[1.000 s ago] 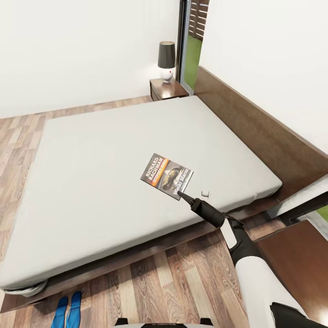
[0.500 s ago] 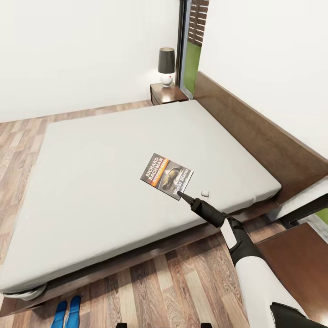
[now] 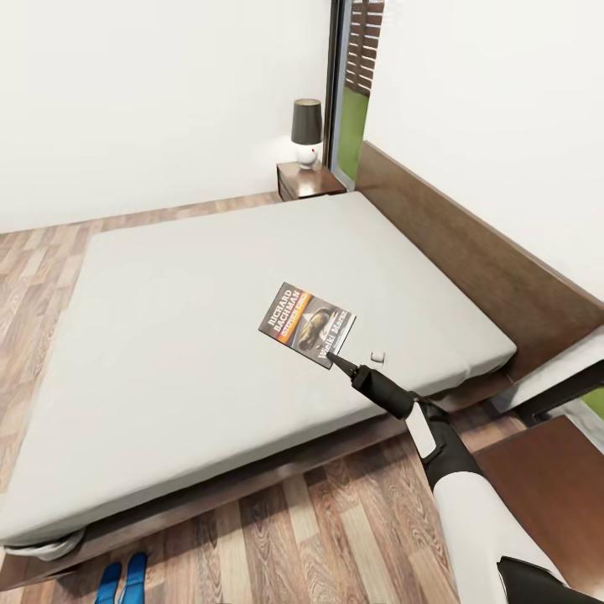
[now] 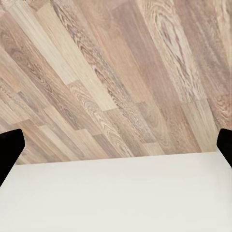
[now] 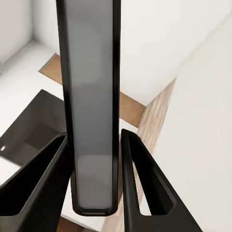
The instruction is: In the bedroom, move the book from the bed onto either nightstand, and place the two sandals side by side next to the bed.
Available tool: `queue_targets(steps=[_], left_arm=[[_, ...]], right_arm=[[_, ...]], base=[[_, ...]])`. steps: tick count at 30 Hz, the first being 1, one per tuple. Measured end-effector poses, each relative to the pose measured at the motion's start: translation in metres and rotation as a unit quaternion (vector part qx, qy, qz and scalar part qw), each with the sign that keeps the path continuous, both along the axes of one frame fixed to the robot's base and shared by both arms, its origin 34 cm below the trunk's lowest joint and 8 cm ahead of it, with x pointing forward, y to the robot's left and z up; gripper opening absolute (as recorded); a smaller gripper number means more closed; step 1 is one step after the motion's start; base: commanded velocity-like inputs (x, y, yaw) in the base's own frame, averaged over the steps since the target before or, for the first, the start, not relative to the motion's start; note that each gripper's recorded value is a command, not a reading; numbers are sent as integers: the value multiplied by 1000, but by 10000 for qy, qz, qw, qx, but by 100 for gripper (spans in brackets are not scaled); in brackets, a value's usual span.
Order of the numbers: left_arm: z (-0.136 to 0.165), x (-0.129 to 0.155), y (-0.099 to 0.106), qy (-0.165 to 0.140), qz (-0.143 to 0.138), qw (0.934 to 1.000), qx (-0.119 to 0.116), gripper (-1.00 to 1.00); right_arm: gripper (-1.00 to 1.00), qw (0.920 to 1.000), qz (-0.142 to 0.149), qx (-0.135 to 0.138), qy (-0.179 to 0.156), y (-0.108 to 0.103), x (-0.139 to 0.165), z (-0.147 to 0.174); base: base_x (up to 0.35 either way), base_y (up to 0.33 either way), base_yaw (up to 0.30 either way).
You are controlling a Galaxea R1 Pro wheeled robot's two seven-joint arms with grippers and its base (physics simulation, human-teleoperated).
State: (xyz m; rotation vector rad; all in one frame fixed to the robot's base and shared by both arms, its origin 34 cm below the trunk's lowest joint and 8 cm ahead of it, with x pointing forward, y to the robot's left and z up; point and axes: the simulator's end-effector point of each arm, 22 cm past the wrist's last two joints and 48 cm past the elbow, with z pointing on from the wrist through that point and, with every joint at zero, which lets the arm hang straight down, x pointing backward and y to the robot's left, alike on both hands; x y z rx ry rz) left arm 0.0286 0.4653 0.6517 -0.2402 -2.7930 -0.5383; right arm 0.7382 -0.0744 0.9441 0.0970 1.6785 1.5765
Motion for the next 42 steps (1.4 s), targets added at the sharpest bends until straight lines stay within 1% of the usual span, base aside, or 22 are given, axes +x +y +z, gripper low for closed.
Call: queue_targets(steps=[27, 33, 42], left_arm=[[-3, 11, -3, -194, 14, 9998, -15, 100], [-3, 14, -3, -239, 13, 9997, -16, 100], [-4, 19, -4, -301, 8, 9995, -29, 100]], right_arm=[[-100, 9998, 5, 3, -201, 1, 2, 27], [-100, 9997, 25, 48, -223, 8, 1, 33], [-100, 9997, 88, 41, -218, 16, 0, 39]], base=[[0, 0, 0], [0, 0, 0], [0, 0, 13]])
